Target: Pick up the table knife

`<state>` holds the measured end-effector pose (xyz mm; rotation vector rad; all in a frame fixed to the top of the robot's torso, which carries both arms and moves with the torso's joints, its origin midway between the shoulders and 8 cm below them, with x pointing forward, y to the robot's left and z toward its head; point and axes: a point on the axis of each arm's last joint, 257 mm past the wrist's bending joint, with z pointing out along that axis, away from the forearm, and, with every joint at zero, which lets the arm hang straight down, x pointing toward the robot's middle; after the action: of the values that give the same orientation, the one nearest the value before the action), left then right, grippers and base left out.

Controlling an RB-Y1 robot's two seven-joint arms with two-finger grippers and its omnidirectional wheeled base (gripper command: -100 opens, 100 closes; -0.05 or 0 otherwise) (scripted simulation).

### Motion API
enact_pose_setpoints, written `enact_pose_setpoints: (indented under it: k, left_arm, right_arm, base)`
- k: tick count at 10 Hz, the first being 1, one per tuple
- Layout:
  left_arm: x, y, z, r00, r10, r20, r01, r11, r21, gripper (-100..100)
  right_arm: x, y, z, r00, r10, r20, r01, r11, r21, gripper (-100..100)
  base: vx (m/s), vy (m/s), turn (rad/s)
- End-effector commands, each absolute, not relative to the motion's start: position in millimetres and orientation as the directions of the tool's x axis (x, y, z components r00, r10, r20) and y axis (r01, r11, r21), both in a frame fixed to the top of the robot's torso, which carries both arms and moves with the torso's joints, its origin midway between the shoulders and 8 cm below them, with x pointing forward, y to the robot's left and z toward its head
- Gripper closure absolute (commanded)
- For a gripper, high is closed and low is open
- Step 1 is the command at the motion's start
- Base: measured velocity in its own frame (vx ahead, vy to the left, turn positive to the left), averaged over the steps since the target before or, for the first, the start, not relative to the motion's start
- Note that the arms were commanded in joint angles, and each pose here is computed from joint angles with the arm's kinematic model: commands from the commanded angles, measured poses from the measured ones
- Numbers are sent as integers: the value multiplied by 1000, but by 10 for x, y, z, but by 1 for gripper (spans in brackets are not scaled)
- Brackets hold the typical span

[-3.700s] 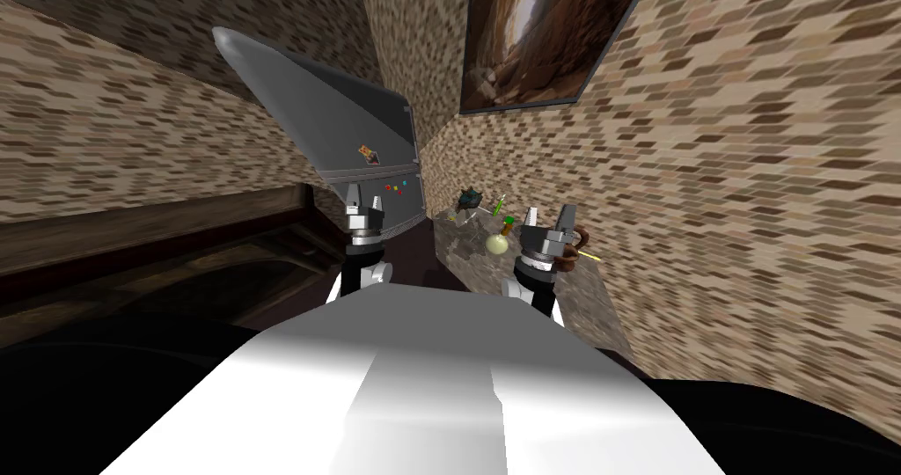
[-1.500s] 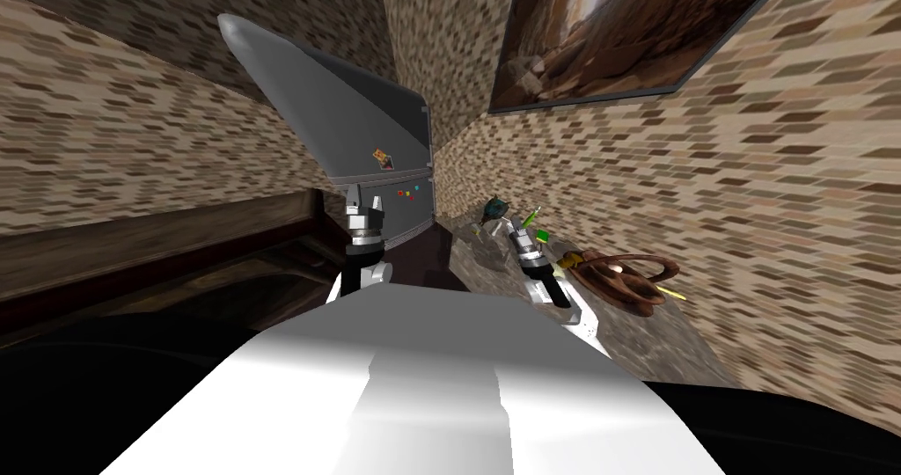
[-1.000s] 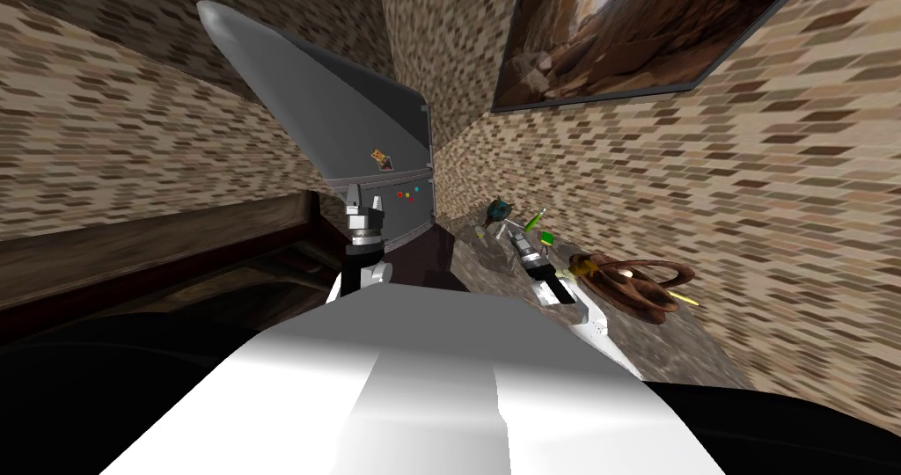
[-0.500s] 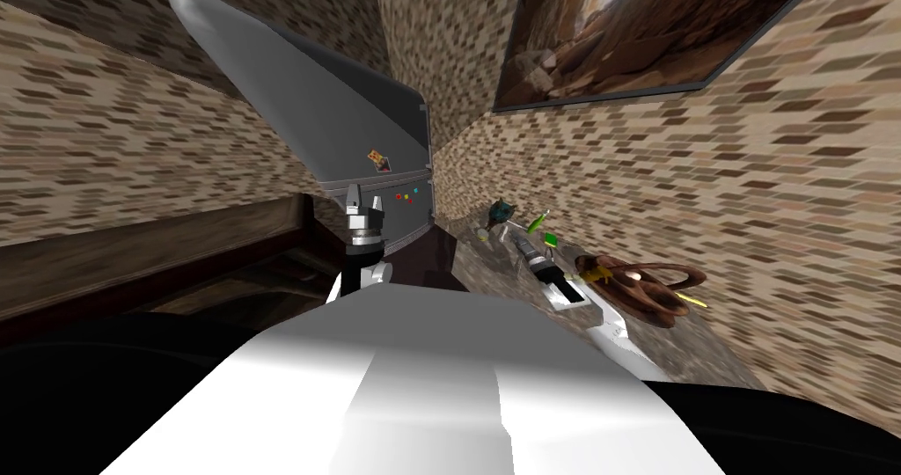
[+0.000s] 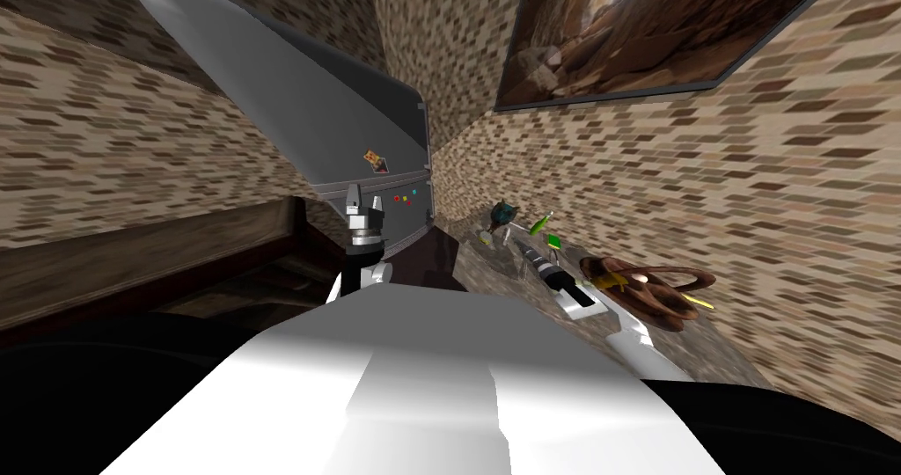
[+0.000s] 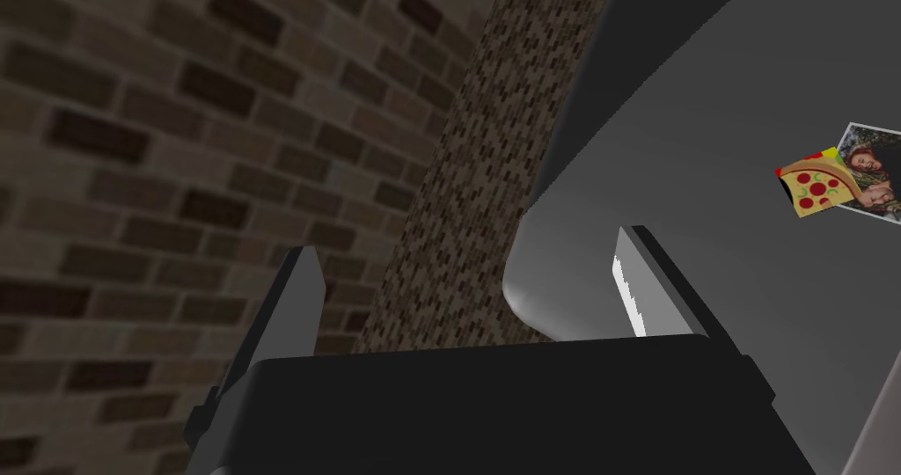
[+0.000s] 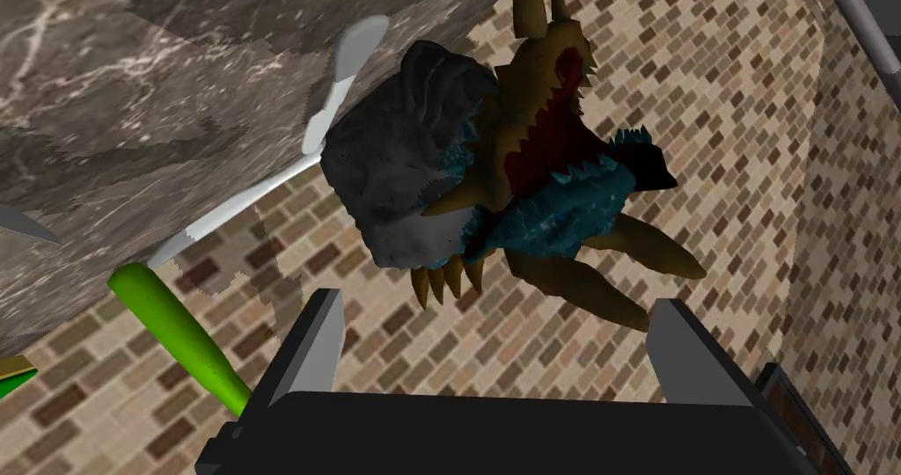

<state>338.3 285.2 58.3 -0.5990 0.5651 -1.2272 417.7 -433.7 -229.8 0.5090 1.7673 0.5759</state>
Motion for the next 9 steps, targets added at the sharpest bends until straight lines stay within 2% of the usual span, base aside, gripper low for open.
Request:
enact_pose_setpoints:
  k: [1, 6, 9]
  left_arm:
    - [3383, 2852, 583, 242, -967, -75, 686, 225, -692, 0]
    - [3383, 2852, 582, 242, -967, -75, 686, 225, -692, 0]
    - [3382, 2852, 583, 242, -967, -75, 686, 225, -692, 0]
  right_arm:
    - [4075, -4635, -2514, -290, 572, -768, 121, 818, 563, -100]
    - [3567, -5516, -3033, -404, 488, -774, 328, 867, 375, -100]
    - [3426, -5715, -3113, -433, 468, -770, 366, 872, 324, -100]
  base:
    - [73, 81, -36]
    - [94, 108, -64]
    - [70, 65, -22]
